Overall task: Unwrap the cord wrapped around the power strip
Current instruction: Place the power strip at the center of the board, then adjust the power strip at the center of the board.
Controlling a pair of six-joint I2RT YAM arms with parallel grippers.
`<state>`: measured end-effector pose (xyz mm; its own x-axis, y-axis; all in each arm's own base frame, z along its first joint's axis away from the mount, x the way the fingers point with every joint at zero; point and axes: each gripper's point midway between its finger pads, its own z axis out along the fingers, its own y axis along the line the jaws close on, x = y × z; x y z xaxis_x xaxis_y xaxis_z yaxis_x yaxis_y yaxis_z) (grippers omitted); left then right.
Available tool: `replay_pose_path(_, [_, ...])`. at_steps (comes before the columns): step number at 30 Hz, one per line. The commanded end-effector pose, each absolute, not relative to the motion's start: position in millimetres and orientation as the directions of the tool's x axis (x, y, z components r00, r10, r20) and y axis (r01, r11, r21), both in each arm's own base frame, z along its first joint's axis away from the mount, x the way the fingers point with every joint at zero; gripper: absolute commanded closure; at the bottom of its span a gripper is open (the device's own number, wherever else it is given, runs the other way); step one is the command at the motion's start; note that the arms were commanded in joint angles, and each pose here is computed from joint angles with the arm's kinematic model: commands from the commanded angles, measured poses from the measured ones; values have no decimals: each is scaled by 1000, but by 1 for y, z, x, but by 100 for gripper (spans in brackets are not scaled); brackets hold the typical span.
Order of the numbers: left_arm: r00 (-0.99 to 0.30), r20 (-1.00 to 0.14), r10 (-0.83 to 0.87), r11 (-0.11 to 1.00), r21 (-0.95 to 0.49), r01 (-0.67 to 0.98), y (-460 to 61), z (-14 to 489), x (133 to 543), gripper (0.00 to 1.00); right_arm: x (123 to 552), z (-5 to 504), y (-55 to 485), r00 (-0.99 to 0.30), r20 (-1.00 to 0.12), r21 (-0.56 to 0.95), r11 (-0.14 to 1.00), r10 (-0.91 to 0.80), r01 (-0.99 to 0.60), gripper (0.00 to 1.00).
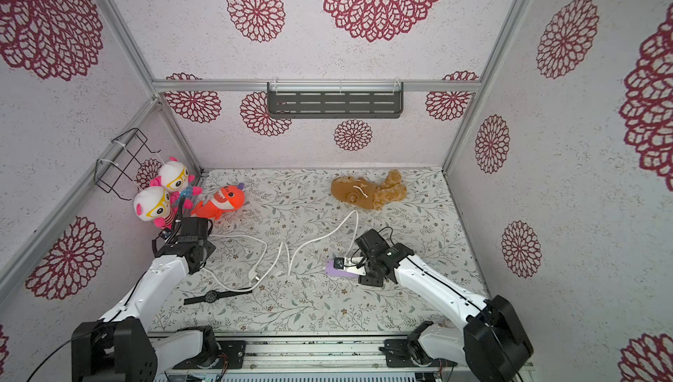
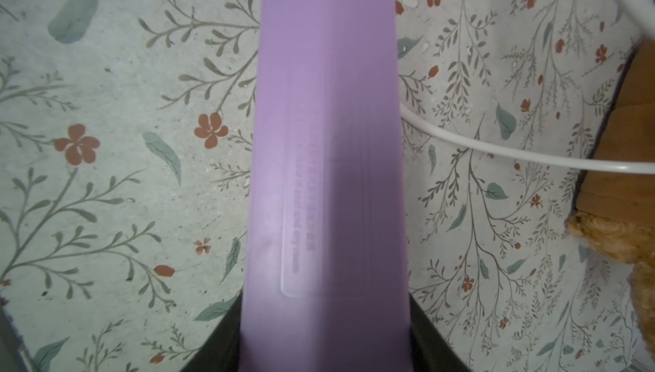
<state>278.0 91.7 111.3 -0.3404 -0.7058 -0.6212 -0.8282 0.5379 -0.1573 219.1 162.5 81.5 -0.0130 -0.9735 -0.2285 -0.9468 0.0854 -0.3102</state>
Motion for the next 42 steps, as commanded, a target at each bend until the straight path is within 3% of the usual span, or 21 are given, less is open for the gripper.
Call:
replay_pose_path(1, [-336,-655,-677,600,-226,-768,87,133,291,46,211,66,152,-19,-176,-279,68,-984,-958,100])
replay_pose_path(3, [-335,-665,-667,629,-262,-732,82,143,296,41,207,57,148,-33,-153,-271,74,-988,-960,100])
replay_pose_path(6, [-319,-677,-664,657,-324,-681,74,159,304,35,200,42,137,-51,-93,-259,74,-994,-963,89])
replay_pose_path(10, [-294,-689,-663,669,-369,-646,70,174,308,32,203,34,129,-70,-33,-284,76,-997,-956,63])
replay_pose_path(14, [-278,-702,-655,670,-371,-642,72,182,309,31,213,39,132,-75,-39,-320,83,-996,-944,47])
replay_pose_path(18, [-268,-714,-646,670,-363,-647,75,186,307,30,216,46,138,-70,-79,-335,93,-994,-938,12])
replay_pose_path(23, [-278,-722,-633,686,-358,-634,74,189,310,27,213,66,151,-60,-195,-349,126,-979,-929,8])
replay_pose_path(26, [-290,-735,-613,711,-352,-609,72,195,314,26,221,110,177,-53,-398,-388,221,-916,-895,7])
replay_pose_path(28, [-299,-753,-586,738,-344,-580,70,201,318,23,238,152,191,-53,-565,-439,354,-823,-826,7])
replay_pose_path(30, [-282,-777,-563,741,-323,-589,76,207,320,21,263,195,192,-102,-728,-432,569,-678,-700,8])
replay_pose_path(33, [-224,-819,-528,718,-290,-633,91,214,320,20,306,233,147,-266,-898,-252,904,-352,-346,4])
replay_pose_path(36, [-146,-841,-522,671,-298,-679,104,217,316,20,322,211,100,-469,-883,2,998,-28,-63,10])
replay_pose_path(40, [-147,-817,-558,698,-365,-616,91,221,328,19,311,172,111,-715,-674,229,972,189,41,10])
replay_pose_path(42, [-158,-795,-586,691,-388,-610,86,221,330,18,299,161,113,-778,-553,283,946,297,160,10])
